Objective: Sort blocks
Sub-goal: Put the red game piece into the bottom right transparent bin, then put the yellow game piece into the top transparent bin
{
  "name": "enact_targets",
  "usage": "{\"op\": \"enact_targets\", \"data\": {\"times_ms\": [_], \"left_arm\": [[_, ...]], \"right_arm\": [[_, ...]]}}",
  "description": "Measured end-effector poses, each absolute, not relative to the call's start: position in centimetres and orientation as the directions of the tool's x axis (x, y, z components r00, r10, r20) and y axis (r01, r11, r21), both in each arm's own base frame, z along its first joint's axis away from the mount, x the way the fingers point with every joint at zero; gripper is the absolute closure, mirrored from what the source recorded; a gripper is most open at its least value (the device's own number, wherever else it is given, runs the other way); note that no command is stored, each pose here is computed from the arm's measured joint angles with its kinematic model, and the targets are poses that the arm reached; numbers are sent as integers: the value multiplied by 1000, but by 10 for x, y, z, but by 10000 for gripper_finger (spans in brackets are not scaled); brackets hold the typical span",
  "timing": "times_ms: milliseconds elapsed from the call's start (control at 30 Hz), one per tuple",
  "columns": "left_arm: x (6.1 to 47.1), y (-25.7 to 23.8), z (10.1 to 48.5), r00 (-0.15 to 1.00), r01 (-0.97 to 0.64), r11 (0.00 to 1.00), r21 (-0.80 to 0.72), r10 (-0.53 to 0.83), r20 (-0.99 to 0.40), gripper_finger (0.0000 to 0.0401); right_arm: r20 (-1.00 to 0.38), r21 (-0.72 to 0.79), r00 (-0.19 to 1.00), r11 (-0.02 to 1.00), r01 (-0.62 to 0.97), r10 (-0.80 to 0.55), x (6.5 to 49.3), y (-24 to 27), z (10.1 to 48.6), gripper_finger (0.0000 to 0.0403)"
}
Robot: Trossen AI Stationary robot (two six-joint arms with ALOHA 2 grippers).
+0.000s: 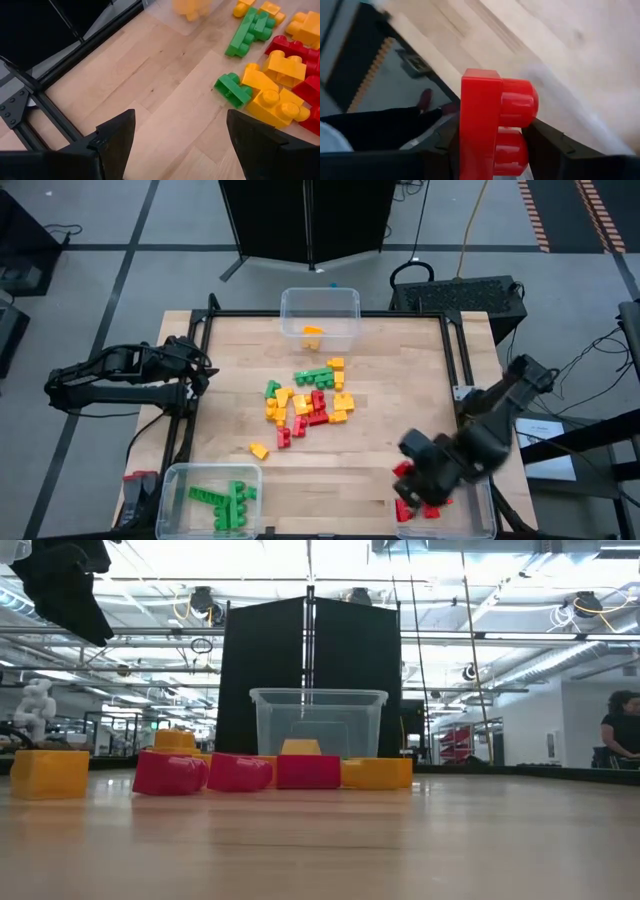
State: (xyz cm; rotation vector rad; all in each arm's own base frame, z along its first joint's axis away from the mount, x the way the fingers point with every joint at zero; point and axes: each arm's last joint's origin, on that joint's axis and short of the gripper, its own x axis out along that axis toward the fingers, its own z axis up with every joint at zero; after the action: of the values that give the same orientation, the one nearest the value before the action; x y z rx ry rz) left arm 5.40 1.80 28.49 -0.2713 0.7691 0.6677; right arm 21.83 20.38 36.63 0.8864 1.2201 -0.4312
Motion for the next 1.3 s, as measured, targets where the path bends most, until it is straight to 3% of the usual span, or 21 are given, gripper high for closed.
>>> {"op": "enact_targets", "data": {"times_ms": [300,533,800,933,1133,1300], "left_arm": [[54,18,285,528,-646,764,10,455,-717,114],[54,18,285,528,-647,762,8,456,-717,114],[54,18,285,528,-649,761,5,456,-716,114],[54,18,285,528,-649,761,5,456,-716,114],[54,18,285,528,-650,760,4,456,-716,114],[54,18,285,529,-650,760,4,456,-716,114]], "right_arm": [[-981,189,182,556,810,68,188,245,341,249],[-992,124,117,573,810,49,191,262,321,196],[-997,66,73,599,798,13,198,266,309,207],[-990,124,134,622,773,30,209,256,316,207],[-923,285,384,681,674,6,245,212,342,207],[-876,227,476,806,546,-75,284,156,353,207]]}}
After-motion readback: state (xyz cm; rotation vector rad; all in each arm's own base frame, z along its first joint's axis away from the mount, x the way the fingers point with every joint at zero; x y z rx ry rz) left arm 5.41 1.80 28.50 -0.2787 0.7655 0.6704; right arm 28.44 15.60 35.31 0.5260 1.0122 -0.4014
